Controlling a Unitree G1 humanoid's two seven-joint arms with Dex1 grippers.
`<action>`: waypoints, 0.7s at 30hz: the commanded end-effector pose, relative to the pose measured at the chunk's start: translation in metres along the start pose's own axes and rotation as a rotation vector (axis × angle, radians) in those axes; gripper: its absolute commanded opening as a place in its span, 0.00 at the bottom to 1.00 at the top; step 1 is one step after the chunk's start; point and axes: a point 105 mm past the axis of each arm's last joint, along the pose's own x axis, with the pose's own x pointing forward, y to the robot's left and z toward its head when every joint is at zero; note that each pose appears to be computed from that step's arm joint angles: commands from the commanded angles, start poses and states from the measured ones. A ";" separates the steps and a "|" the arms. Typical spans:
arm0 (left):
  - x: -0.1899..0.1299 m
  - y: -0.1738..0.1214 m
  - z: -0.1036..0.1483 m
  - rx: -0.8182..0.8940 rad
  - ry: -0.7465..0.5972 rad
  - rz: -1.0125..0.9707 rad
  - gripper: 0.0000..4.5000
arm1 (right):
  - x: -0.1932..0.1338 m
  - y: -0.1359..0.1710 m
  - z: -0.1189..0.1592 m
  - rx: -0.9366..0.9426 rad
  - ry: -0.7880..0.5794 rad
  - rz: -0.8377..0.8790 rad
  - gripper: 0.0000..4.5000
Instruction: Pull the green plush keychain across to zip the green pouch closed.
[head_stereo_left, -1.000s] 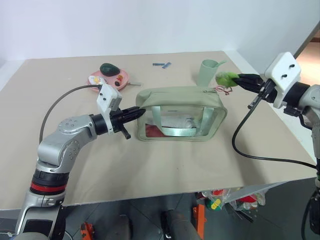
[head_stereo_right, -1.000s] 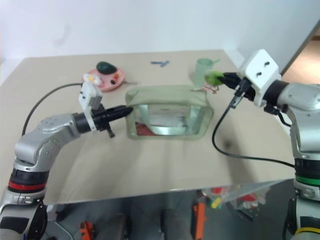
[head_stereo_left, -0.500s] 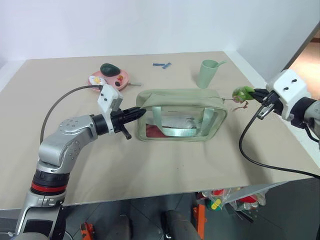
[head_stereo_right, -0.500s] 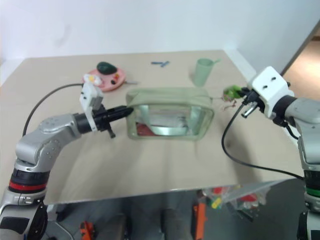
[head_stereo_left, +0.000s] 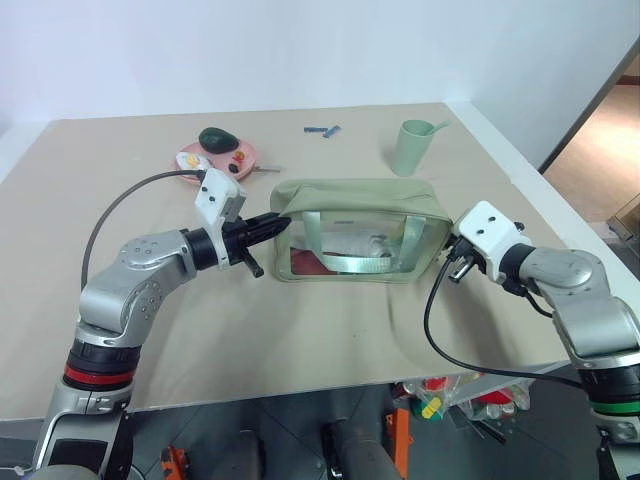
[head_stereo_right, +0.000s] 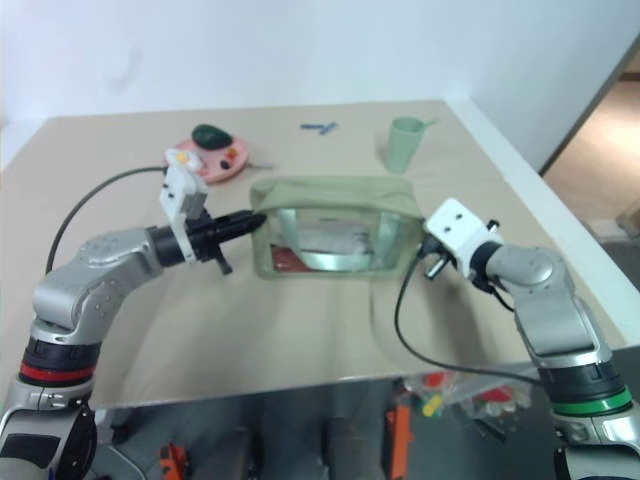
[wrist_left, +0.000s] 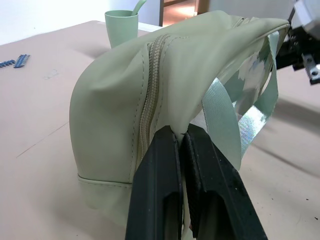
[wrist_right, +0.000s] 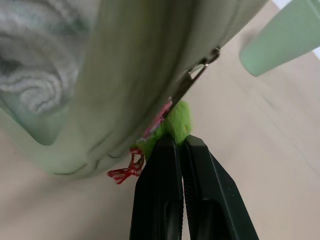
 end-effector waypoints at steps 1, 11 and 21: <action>-0.002 0.000 0.008 0.031 -0.022 0.011 0.00 | 0.002 -0.003 -0.005 -0.028 0.009 -0.022 0.00; -0.006 -0.001 0.014 0.000 -0.038 -0.010 0.31 | -0.018 -0.043 0.033 0.166 -0.213 -0.130 0.29; -0.013 0.004 0.029 0.060 -0.054 -0.034 1.00 | -0.063 -0.052 0.057 0.147 -0.345 -0.077 1.00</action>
